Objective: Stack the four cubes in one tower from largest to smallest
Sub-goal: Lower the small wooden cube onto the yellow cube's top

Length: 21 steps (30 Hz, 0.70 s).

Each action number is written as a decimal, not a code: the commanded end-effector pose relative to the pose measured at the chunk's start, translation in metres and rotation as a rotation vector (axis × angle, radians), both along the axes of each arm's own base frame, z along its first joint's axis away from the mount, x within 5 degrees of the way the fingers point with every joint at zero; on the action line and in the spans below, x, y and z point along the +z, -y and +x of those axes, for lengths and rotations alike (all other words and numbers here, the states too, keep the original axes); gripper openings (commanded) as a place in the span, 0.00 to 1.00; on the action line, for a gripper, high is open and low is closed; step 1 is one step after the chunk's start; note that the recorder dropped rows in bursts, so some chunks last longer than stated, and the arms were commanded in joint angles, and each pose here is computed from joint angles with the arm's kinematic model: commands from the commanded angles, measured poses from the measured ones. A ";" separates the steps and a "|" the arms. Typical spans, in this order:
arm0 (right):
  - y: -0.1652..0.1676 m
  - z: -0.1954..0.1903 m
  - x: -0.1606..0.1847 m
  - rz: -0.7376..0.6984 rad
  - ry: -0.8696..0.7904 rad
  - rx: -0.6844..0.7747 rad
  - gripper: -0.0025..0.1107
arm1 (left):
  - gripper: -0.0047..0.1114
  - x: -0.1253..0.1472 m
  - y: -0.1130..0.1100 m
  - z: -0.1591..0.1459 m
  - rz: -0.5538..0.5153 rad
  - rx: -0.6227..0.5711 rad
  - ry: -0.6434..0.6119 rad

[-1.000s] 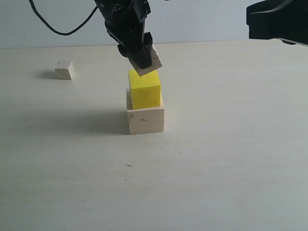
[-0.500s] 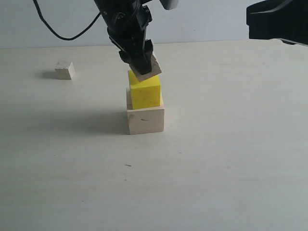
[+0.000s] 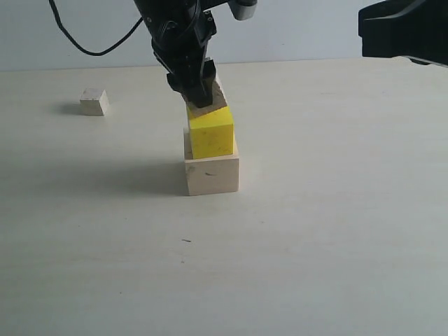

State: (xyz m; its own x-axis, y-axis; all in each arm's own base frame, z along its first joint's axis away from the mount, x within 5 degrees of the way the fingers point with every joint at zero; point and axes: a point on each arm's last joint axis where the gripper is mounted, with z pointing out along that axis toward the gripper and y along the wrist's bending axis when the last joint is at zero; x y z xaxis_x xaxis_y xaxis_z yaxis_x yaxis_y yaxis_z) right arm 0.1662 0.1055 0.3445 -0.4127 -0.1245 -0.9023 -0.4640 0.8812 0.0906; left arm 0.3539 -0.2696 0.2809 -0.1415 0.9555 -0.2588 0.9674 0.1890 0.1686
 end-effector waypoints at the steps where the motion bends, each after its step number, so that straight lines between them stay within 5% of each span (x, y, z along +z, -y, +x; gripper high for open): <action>1: 0.000 0.000 -0.001 -0.008 0.008 0.005 0.02 | 0.04 0.005 0.002 -0.001 -0.018 -0.002 0.009; 9: 0.000 0.000 -0.001 -0.008 0.008 0.005 0.02 | 0.05 0.005 0.001 -0.001 -0.029 0.041 0.000; 17: 0.000 0.000 -0.001 -0.008 0.008 0.005 0.02 | 0.33 0.019 -0.002 -0.005 -0.049 0.044 0.024; 21: 0.000 0.000 -0.001 -0.008 0.008 0.005 0.02 | 0.33 0.014 -0.001 -0.008 -0.037 0.038 0.008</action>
